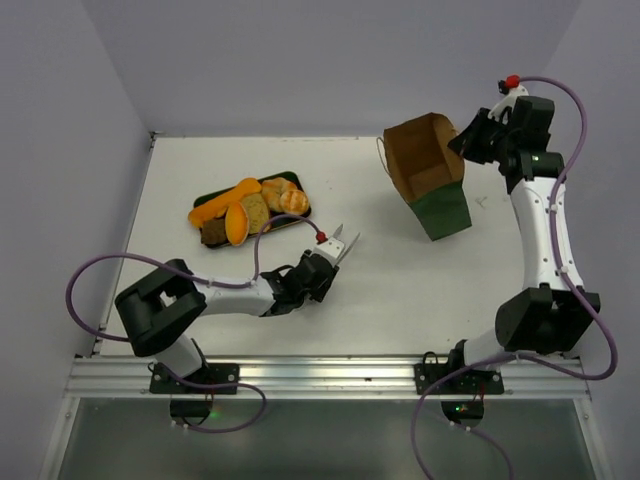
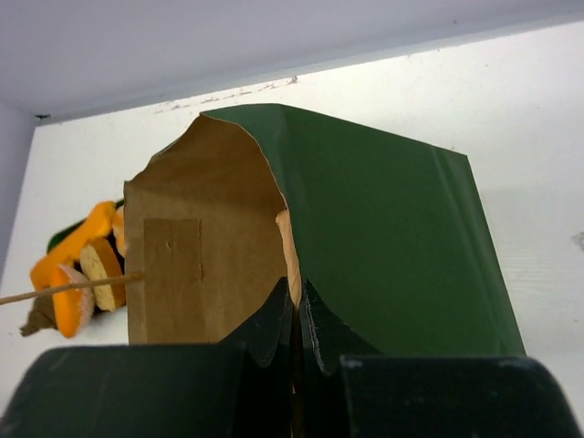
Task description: Take the fake bread out of the paper bag
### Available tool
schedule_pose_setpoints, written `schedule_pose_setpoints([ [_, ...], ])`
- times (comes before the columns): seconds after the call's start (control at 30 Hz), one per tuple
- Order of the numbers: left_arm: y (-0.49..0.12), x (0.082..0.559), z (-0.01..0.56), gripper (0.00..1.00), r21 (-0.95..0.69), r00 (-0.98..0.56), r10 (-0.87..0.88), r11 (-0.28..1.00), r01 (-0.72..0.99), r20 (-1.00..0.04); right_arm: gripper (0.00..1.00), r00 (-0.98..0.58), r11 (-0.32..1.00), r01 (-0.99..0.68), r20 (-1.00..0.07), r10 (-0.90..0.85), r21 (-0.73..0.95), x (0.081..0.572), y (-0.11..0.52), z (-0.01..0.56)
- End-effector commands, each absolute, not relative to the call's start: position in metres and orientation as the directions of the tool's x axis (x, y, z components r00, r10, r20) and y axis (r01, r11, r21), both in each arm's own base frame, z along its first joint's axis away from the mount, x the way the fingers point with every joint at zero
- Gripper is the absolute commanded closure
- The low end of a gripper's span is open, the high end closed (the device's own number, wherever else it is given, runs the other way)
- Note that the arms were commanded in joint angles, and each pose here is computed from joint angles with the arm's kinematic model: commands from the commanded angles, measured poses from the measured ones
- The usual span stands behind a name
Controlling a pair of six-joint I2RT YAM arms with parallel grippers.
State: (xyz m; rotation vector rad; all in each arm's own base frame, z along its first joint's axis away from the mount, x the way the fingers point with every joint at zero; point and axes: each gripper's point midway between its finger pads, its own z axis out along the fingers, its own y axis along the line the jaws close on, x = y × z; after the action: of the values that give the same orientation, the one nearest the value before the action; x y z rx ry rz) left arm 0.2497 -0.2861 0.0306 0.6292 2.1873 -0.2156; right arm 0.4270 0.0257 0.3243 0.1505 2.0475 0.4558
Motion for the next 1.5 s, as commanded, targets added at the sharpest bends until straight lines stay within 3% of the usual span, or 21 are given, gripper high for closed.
schedule_pose_setpoints([
  [0.0,-0.295,0.264,0.050,0.50,0.049,-0.488,0.300,0.886,0.462,-0.820,1.00,-0.415,0.864,-0.039,-0.795,0.443,0.502,0.452,0.026,0.345],
  [0.03,-0.295,0.264,0.051,0.42,0.043,-0.489,0.294,0.887,0.460,-0.821,1.00,-0.420,0.854,-0.034,-0.783,0.459,0.519,0.456,0.027,0.341],
  [0.3,-0.296,0.257,0.069,0.18,-0.023,-0.495,0.238,0.885,0.466,-0.836,1.00,-0.458,0.837,0.028,-0.737,0.496,0.546,0.478,0.009,0.298],
  [0.5,-0.307,0.249,0.120,0.00,-0.149,-0.491,0.130,0.860,0.488,-0.861,0.97,-0.486,0.861,-0.007,-0.754,0.441,0.508,0.476,0.004,0.284],
  [0.67,-0.300,0.241,0.171,0.00,-0.222,-0.457,0.033,0.840,0.494,-0.889,0.69,-0.466,0.891,-0.042,-0.798,0.383,0.452,0.465,0.002,0.297],
  [0.7,-0.296,0.239,0.184,0.01,-0.239,-0.445,0.007,0.836,0.495,-0.896,0.56,-0.460,0.898,-0.039,-0.806,0.374,0.439,0.464,0.000,0.299],
  [0.8,-0.285,0.231,0.190,0.00,-0.253,-0.456,-0.003,0.835,0.489,-0.890,0.33,-0.424,0.923,-0.023,-0.840,0.339,0.384,0.455,-0.008,0.313],
  [0.83,-0.280,0.227,0.198,0.00,-0.273,-0.453,-0.026,0.829,0.488,-0.891,0.13,-0.410,0.934,-0.002,-0.852,0.324,0.356,0.454,-0.013,0.317],
  [0.87,-0.280,0.223,0.202,0.00,-0.294,-0.461,-0.041,0.819,0.492,-0.886,0.02,-0.401,0.941,0.002,-0.862,0.311,0.339,0.451,-0.016,0.323],
  [1.03,-0.259,0.212,0.220,0.01,-0.352,-0.451,-0.123,0.810,0.468,-0.884,0.01,-0.332,0.972,0.032,-0.915,0.229,0.232,0.432,-0.030,0.359],
  [1.27,-0.219,0.208,0.240,0.01,-0.356,-0.411,-0.187,0.851,0.386,-0.892,0.01,-0.274,0.969,0.237,-0.953,0.129,0.064,0.377,-0.070,0.391],
  [1.47,-0.199,0.201,0.251,0.01,-0.349,-0.391,-0.198,0.863,0.366,-0.899,0.01,-0.346,0.964,0.257,-0.938,0.033,-0.061,0.323,-0.075,0.360],
])
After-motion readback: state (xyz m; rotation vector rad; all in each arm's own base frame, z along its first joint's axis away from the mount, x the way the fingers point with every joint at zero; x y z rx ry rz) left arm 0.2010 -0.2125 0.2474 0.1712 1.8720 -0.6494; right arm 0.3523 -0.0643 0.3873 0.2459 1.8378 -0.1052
